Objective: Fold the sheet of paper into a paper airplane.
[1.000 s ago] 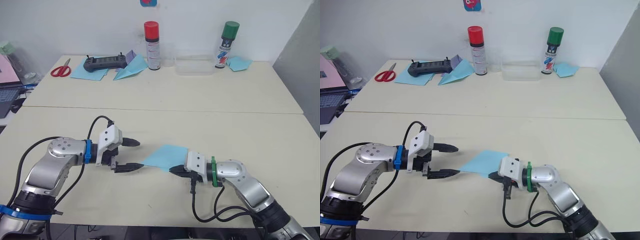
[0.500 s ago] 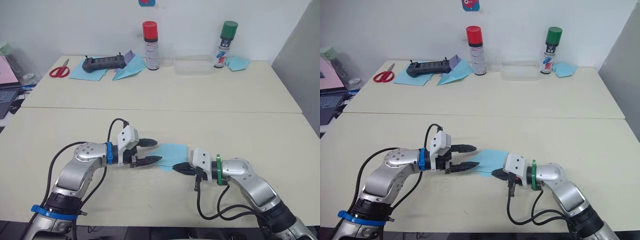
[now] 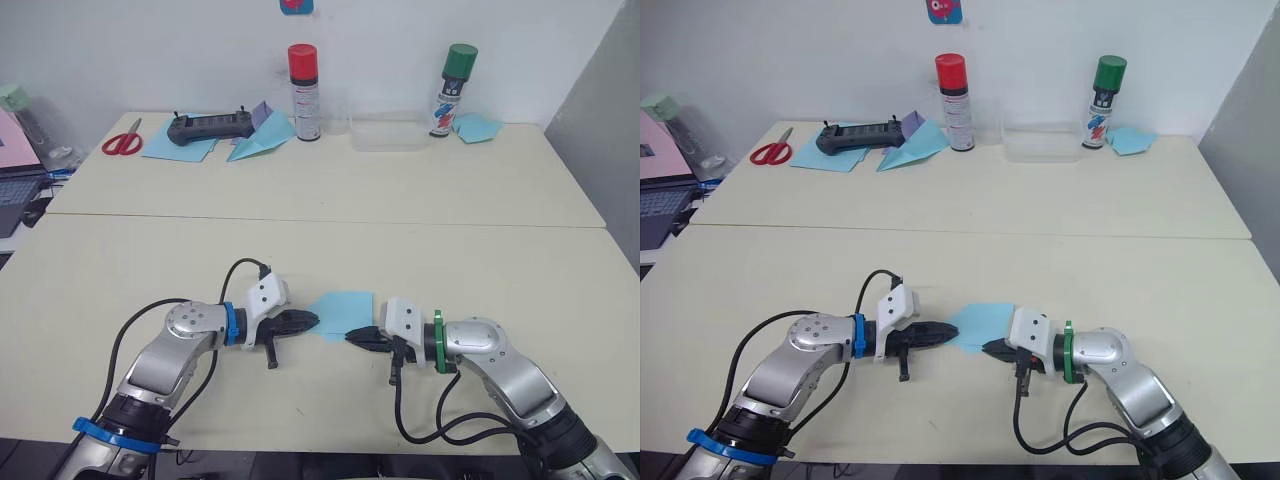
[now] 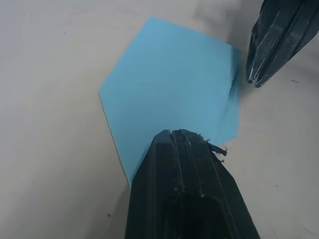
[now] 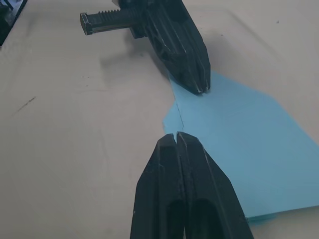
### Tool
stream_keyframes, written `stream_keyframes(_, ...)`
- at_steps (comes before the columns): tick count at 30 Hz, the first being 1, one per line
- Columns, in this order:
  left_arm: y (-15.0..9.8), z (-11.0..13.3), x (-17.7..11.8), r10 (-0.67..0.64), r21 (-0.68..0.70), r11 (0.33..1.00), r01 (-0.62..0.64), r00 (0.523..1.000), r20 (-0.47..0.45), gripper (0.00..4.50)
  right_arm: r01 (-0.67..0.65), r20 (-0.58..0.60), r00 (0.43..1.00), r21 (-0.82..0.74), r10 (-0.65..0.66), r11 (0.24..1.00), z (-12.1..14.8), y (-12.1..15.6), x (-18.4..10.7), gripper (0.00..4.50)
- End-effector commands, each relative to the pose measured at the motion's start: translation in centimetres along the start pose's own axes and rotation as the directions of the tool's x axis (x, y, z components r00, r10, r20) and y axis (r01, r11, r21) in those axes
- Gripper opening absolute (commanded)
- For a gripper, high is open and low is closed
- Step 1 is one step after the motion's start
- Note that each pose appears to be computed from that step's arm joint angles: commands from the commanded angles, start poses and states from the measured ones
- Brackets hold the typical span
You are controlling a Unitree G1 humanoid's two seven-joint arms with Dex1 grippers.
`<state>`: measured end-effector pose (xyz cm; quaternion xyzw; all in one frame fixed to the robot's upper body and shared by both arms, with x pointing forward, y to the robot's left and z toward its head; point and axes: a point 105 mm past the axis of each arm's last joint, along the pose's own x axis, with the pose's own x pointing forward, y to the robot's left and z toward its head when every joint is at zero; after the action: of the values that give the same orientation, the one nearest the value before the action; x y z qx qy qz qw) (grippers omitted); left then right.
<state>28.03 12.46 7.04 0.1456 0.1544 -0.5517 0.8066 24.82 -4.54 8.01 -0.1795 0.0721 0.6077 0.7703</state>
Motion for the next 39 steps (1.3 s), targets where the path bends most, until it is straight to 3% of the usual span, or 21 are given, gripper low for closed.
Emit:
stream_keyframes(1,-0.9,-2.1,0.7,-0.024,-0.041,0.999,0.021,0.997,-0.07,0.02,0.062,0.145,0.988,-0.008,-0.06,0.998,3.8,-1.1,-0.3,0.0)
stream_keyframes(5,-1.3,-2.1,0.9,-0.028,-0.028,0.999,0.026,0.997,-0.066,0.02,0.094,0.082,0.992,-0.018,-0.092,0.995,2.6,-1.9,0.5,0.0)
stream_keyframes(14,-1.5,-1.3,0.5,-0.023,-0.001,1.0,0.023,0.999,-0.04,0.02,0.032,-0.101,0.994,-0.023,-0.034,0.999,-1.8,-1.2,1.1,0.0)
stream_keyframes(19,0.1,-0.3,-1.4,0.065,-0.025,0.997,-0.066,0.997,-0.043,0.02,0.04,-0.155,0.987,-0.011,-0.042,0.999,-3.6,-1.4,0.9,0.0)
stream_keyframes(22,1.7,1.3,-2.9,0.153,-0.103,0.983,-0.151,0.988,0.012,0.02,0.048,-0.13,0.99,0.021,-0.044,0.999,-3.7,-1.3,0.9,0.0)
stream_keyframes(26,0.6,2.6,-2.6,0.104,-0.111,0.989,-0.095,0.992,0.076,0.02,0.071,-0.108,0.992,0.041,-0.066,0.997,-3.5,-1.5,0.8,0.0)
stream_keyframes(30,-0.1,1.5,-1.6,0.067,-0.084,0.994,-0.064,0.997,0.026,0.02,0.071,-0.088,0.994,0.044,-0.067,0.997,-3.0,-1.4,0.7,0.0)
stream_keyframes(34,-0.3,1.7,-0.7,0.041,-0.093,0.995,-0.037,0.998,0.043,0.02,0.083,-0.085,0.993,0.059,-0.078,0.995,-2.6,-1.5,0.4,0.0)
stream_keyframes(39,-1.1,-1.8,-0.2,-0.014,-0.068,0.998,0.007,0.994,-0.107,0.02,0.117,-0.046,0.993,0.125,-0.112,0.985,-1.1,-1.5,-0.1,0.0)
